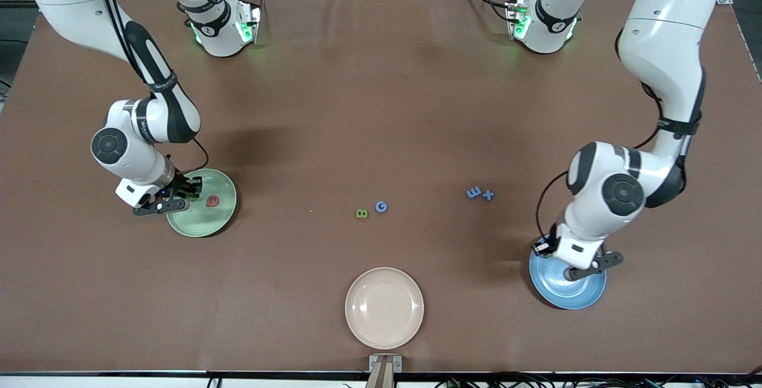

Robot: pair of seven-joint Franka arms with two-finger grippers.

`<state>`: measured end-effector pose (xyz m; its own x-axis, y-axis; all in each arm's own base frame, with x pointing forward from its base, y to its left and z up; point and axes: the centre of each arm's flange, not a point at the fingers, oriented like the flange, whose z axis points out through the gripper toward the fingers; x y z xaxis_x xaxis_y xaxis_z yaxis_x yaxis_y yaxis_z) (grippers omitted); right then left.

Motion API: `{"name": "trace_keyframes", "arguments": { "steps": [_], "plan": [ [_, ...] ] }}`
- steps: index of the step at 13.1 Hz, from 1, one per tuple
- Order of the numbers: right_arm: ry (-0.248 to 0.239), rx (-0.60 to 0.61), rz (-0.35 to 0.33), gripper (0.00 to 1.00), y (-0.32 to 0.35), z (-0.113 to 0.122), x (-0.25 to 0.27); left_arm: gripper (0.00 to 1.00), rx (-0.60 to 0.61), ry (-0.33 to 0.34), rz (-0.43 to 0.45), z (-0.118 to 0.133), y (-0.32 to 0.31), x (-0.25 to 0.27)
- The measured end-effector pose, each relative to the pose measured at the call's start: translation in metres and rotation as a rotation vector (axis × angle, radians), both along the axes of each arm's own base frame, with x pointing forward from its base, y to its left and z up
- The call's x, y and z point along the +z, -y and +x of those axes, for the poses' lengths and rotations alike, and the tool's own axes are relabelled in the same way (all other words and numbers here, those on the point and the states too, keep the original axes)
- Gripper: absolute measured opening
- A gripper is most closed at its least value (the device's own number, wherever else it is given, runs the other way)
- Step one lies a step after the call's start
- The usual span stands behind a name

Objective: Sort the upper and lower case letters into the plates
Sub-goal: 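Carry N to green plate with the right gripper while the left gripper carries n, then release N with the right gripper while the left gripper releases n in blue, then grasp green B with the right gripper while the left gripper grasps blue x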

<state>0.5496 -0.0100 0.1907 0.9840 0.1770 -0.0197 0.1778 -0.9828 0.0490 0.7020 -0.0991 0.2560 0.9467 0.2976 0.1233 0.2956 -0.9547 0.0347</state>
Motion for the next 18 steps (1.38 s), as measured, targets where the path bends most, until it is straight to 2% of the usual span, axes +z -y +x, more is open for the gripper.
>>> {"name": "trace_keyframes", "arguments": {
  "steps": [1,3,5,6,7,9,12,15,18],
  "plan": [
    [-0.005,0.004,0.001,0.51,-0.003,0.001,0.001,0.26,-0.01,-0.007,0.004,0.002,-0.018,-0.004],
    [-0.054,-0.008,0.014,0.74,-0.015,0.009,0.014,0.26,-0.021,-0.025,0.006,0.002,-0.032,-0.018],
    [-0.09,-0.102,0.082,0.96,-0.056,0.031,0.052,0.26,-0.026,-0.039,0.0,0.002,-0.027,-0.032],
    [-0.08,-0.161,0.104,1.0,-0.089,0.042,0.075,0.33,-0.028,-0.043,-0.003,0.003,-0.024,-0.038],
    [-0.06,-0.217,0.114,1.0,-0.127,0.048,0.093,0.43,-0.026,-0.042,-0.008,0.003,-0.02,-0.04],
    [-0.031,-0.303,0.126,1.0,-0.215,0.045,0.11,0.66,-0.023,-0.029,-0.02,0.006,-0.013,-0.032],
    [-0.025,-0.37,0.133,1.0,-0.329,0.037,0.09,0.98,-0.026,-0.045,-0.016,-0.003,0.013,-0.006],
    [0.017,-0.39,0.085,1.0,-0.387,0.042,0.05,1.0,0.009,-0.066,-0.009,-0.039,0.061,0.007],
    [0.05,-0.458,0.073,1.0,-0.415,0.052,0.024,1.0,0.041,-0.026,-0.037,-0.082,0.075,-0.017]
  ]
}}
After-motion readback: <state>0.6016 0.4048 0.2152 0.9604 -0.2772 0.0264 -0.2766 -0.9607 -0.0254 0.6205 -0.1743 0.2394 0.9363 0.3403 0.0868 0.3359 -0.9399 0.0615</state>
